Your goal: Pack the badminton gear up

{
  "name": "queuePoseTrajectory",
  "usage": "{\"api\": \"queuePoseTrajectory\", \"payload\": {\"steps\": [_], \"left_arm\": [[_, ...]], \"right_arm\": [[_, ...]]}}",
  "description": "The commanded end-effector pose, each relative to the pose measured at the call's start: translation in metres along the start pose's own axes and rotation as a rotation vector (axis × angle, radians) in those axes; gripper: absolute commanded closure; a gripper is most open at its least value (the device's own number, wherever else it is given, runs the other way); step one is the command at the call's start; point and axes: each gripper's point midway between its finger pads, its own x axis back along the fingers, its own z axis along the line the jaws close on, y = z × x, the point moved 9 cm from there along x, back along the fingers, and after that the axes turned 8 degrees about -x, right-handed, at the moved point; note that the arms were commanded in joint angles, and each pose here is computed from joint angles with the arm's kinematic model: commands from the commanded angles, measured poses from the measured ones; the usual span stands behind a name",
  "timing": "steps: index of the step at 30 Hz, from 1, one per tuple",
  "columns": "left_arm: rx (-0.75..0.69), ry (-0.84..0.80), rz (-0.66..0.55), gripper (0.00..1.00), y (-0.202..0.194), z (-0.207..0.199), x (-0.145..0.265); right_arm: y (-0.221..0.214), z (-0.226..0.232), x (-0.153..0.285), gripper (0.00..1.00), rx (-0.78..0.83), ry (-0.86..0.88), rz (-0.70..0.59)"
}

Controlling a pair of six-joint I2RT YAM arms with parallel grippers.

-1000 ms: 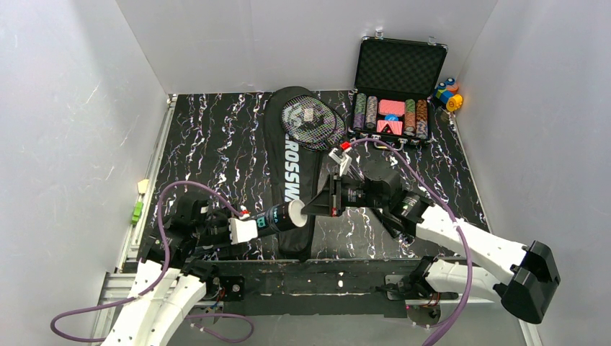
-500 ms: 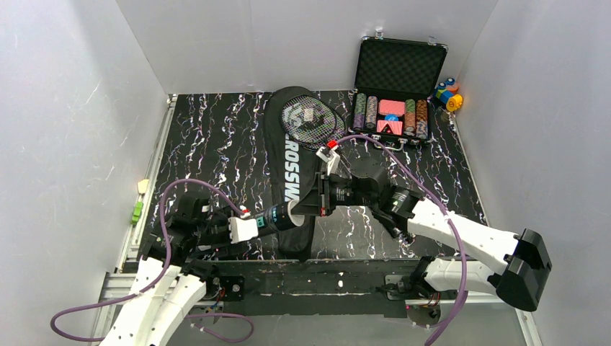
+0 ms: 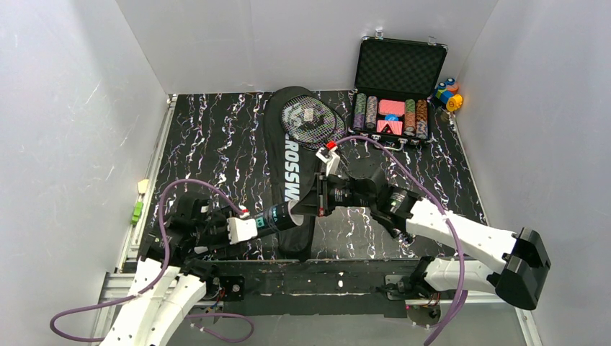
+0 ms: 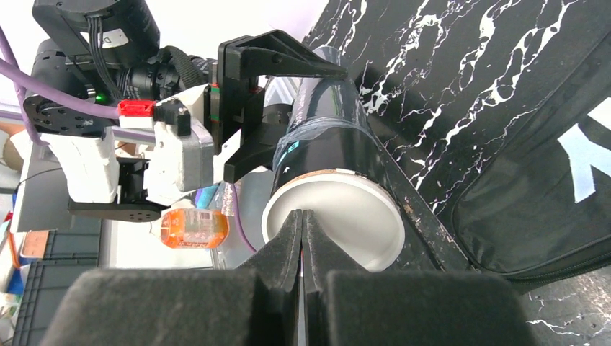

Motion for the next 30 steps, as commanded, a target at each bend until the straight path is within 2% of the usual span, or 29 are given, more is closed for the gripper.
{"api": "queuePoseTrajectory", "payload": {"steps": [1, 9, 16, 22, 30], "left_arm": [[-0.116, 0.074, -0.227, 0.99, 0.035, 0.016, 0.014], [-0.131, 0.074, -0.216, 1.00, 0.034, 0.015, 0.015], [-0.121, 0.068, -0.211, 1.00, 0.031, 0.014, 0.012], [-0.123, 0.072, -0.206, 1.00, 0.030, 0.014, 0.011], [-0.112, 0.074, -0.207, 1.00, 0.030, 0.014, 0.009]], "right_arm": [[0.010, -0.004, 0.002, 0.96, 0.029, -0.049, -0.060], [0.020, -0.014, 0.002, 0.99, 0.032, -0.117, -0.124], [0.021, -0.014, 0.013, 0.99, 0.025, -0.107, -0.162], [0.018, -0.009, 0.027, 0.91, 0.035, -0.095, -0.195], [0.009, -0.019, 0.036, 0.90, 0.012, -0.116, -0.220]]}}
